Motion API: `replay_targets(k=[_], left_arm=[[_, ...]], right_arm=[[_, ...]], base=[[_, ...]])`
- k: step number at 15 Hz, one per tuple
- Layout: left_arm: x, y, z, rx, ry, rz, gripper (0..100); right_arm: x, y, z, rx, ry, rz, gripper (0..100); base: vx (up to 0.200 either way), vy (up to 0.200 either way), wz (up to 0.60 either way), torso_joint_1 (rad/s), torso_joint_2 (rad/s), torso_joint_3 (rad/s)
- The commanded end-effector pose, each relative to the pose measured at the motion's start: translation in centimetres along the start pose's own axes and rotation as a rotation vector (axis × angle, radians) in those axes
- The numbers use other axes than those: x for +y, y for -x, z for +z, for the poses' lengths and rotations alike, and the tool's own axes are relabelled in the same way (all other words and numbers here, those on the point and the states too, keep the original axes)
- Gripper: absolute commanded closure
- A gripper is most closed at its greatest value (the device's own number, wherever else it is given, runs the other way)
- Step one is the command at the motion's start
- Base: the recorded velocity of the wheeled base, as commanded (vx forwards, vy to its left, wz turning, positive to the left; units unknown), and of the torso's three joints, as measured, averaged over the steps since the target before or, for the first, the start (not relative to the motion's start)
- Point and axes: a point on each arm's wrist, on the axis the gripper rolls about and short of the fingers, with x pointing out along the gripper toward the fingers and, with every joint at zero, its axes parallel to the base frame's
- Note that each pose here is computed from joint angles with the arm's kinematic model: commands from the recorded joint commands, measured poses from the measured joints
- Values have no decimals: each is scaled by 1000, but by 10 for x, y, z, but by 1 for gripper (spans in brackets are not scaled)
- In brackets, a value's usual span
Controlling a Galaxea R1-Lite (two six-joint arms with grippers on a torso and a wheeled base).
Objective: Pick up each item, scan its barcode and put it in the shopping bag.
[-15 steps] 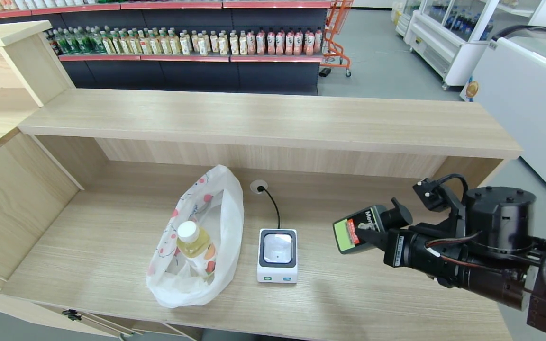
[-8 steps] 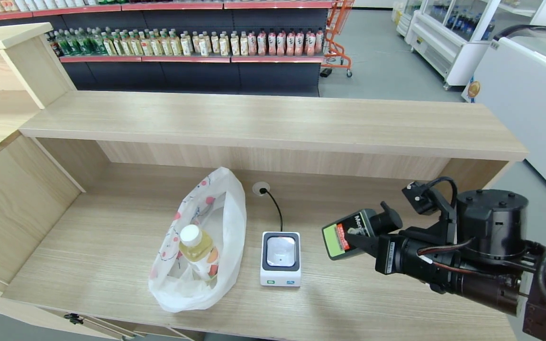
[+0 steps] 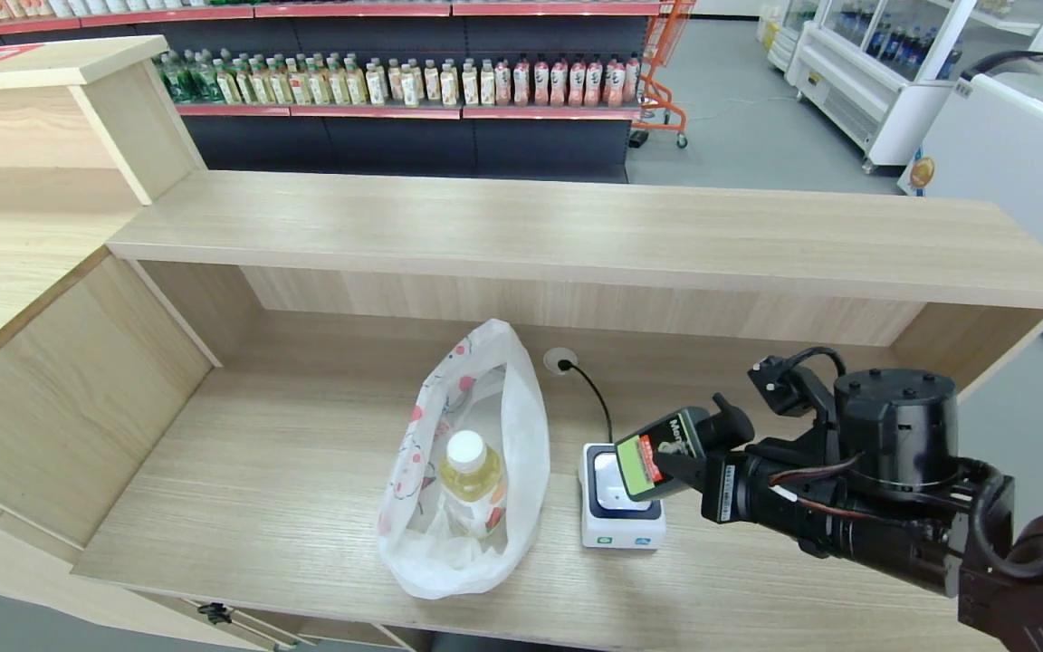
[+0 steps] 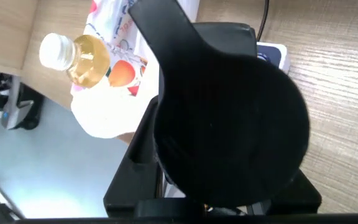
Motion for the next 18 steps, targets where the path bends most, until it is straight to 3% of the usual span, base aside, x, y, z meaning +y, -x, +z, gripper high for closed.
replay_targets(k=[1,9,18], left_arm=[[0,0,0,1,0,1,0],[0,0,0,0,-3,3,0],[0,0,0,1,-3,1,0]], right_arm=[[-11,-19,2,6,11,-40,100],[-20,-50,-14,81,4,-59,100],[-25,-70,-24,83,7,-63,100]], base=[[0,0,0,0,0,0],[0,0,0,0,0,0],[0,0,0,0,0,0]])
